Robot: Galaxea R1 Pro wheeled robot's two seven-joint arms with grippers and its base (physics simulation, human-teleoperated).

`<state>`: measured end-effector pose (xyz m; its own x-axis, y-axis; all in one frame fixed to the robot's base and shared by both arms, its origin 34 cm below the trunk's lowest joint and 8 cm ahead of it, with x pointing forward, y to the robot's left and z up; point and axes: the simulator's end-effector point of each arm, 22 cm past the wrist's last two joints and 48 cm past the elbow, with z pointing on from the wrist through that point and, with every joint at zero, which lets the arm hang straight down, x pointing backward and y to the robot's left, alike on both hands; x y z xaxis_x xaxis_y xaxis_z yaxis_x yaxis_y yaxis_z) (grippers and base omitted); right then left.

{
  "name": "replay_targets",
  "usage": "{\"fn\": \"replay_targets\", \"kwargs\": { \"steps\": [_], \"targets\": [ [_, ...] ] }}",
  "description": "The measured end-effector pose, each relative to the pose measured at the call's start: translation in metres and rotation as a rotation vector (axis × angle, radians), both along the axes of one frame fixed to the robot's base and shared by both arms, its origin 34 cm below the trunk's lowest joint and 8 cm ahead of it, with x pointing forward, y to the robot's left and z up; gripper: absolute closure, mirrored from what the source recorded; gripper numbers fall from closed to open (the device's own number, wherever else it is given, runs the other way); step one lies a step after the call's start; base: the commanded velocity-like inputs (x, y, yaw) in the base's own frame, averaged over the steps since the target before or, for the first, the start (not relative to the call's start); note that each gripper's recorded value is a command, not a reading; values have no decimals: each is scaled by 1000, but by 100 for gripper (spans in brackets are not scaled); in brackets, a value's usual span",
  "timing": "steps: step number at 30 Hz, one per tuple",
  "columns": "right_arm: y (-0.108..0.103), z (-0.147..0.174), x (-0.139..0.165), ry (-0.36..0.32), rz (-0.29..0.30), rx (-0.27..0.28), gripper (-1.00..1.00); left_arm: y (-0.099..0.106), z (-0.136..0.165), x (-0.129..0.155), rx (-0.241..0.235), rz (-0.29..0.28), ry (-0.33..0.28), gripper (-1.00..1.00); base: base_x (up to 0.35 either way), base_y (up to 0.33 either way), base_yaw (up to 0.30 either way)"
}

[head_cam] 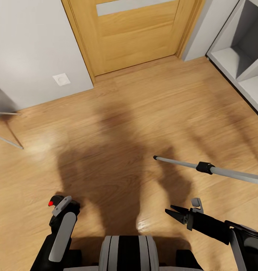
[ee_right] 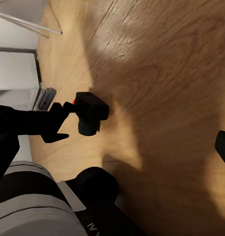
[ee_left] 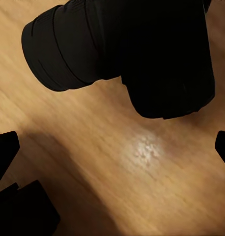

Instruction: Attach the digital camera to the camera tripod in the bedroom.

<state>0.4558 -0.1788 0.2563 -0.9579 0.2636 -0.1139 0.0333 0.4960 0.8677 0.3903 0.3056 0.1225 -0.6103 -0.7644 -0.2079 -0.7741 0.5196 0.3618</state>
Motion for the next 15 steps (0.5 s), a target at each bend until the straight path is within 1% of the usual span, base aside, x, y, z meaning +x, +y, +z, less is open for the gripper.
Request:
{"fn": "replay_targets", "kwargs": {
  "steps": [15],
  "targets": [
    [1, 1, 0, -2, 1, 5, -100, 0, 1, 1, 0, 0, -2, -100, 0, 0, 0]
  ]
}}
